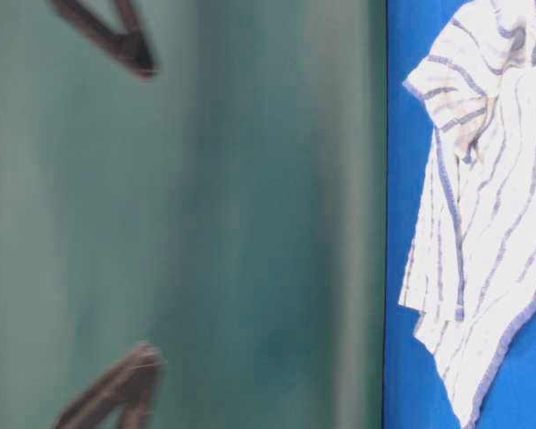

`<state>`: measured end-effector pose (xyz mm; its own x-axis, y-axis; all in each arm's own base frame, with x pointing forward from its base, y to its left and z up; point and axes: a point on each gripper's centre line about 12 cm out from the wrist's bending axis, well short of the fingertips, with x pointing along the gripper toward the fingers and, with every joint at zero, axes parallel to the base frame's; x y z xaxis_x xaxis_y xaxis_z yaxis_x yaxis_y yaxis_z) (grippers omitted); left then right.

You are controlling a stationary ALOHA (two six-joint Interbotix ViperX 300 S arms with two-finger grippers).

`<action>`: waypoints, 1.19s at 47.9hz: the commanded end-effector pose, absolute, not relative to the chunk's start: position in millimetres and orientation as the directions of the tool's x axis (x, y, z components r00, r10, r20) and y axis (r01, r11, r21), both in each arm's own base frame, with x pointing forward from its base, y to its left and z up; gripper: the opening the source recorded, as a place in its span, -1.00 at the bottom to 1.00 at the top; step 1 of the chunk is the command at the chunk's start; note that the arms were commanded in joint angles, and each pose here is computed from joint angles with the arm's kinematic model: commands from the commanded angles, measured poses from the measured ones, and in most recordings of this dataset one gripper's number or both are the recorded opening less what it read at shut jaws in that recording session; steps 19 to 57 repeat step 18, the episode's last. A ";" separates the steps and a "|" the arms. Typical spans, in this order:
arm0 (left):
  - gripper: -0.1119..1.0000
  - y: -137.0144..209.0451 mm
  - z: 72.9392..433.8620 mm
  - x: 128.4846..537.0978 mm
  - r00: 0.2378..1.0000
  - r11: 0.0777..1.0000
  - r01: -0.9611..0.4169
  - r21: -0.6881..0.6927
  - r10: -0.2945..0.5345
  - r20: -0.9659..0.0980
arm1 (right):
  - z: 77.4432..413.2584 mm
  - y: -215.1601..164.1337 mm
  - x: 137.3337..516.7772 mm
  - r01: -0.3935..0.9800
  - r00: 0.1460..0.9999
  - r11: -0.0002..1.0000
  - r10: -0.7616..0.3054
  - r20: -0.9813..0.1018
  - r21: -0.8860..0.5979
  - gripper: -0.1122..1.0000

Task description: Lift the towel with both arms.

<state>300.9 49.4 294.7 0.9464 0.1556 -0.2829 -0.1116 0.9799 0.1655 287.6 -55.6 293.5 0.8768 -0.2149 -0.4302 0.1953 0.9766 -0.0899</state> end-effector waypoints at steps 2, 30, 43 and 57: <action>0.86 51.3 279.7 309.0 0.935 0.982 -0.112 0.151 0.156 -0.318 | 281.6 -57.2 290.1 0.203 0.874 0.977 -0.210 -0.438 -0.063 0.31; 0.86 55.4 205.3 332.6 0.879 0.987 -0.101 0.128 0.148 -0.452 | 214.0 -55.3 301.1 0.200 0.818 0.980 -0.165 -0.551 0.004 0.31; 0.86 55.4 205.3 332.6 0.879 0.987 -0.101 0.128 0.148 -0.452 | 214.0 -55.3 301.1 0.200 0.818 0.980 -0.165 -0.551 0.004 0.31; 0.86 55.4 205.3 332.6 0.879 0.987 -0.101 0.128 0.148 -0.452 | 214.0 -55.3 301.1 0.200 0.818 0.980 -0.165 -0.551 0.004 0.31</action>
